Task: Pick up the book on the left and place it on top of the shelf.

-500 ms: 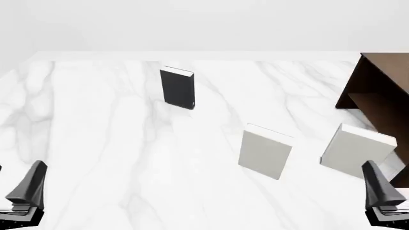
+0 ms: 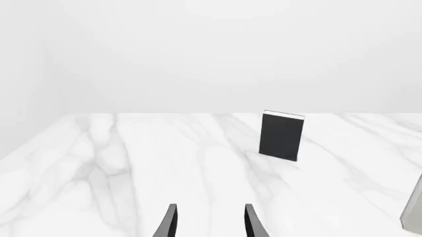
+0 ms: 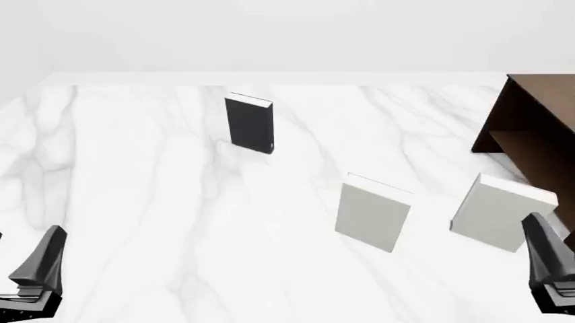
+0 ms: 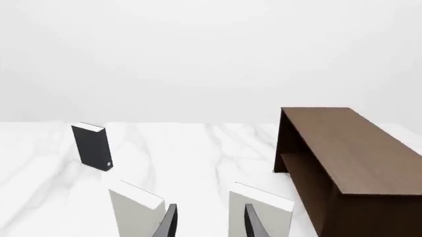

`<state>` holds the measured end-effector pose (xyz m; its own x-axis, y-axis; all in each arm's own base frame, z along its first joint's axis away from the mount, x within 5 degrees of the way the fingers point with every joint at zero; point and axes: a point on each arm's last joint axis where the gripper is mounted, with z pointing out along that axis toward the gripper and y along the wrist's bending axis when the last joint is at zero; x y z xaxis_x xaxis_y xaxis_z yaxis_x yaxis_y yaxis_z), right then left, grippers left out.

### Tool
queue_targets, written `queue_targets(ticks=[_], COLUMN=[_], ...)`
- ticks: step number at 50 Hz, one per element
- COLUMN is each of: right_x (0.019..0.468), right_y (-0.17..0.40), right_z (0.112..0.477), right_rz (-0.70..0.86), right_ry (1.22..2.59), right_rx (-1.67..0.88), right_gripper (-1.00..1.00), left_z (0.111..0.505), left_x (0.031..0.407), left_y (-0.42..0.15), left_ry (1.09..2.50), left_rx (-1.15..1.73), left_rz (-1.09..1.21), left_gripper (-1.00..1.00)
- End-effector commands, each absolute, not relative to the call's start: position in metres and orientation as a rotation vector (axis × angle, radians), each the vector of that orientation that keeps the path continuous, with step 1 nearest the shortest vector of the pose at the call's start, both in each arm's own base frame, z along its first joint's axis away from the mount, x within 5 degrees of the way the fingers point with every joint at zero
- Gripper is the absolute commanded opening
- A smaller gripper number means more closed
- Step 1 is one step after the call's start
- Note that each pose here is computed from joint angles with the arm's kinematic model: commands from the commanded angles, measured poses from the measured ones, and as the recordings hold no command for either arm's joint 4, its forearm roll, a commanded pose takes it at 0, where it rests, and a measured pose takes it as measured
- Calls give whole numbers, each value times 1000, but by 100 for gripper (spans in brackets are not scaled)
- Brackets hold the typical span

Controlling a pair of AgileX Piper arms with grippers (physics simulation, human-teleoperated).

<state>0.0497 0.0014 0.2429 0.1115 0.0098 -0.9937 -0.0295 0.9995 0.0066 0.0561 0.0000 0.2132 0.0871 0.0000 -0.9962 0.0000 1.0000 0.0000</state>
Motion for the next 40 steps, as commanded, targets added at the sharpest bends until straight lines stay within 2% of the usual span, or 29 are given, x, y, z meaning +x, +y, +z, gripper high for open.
queue_targets(ticks=[1,16,31,40], right_x=[33,38,79,105], right_y=[3,7,25,38], right_z=[287,353,393,402], right_rz=[47,66,103,99], right_ry=[1409,1374,1390,1410], right_rx=[-89,-202,-341,-408], right_gripper=[100,100,100,100], left_z=[213,213,213,213], left_x=[56,56,56,56], left_y=[0,0,0,0], left_ry=[1484,1484,1484,1484], left_rx=[0,0,0,0], left_rz=[0,0,0,0], left_gripper=[100,100,100,100])
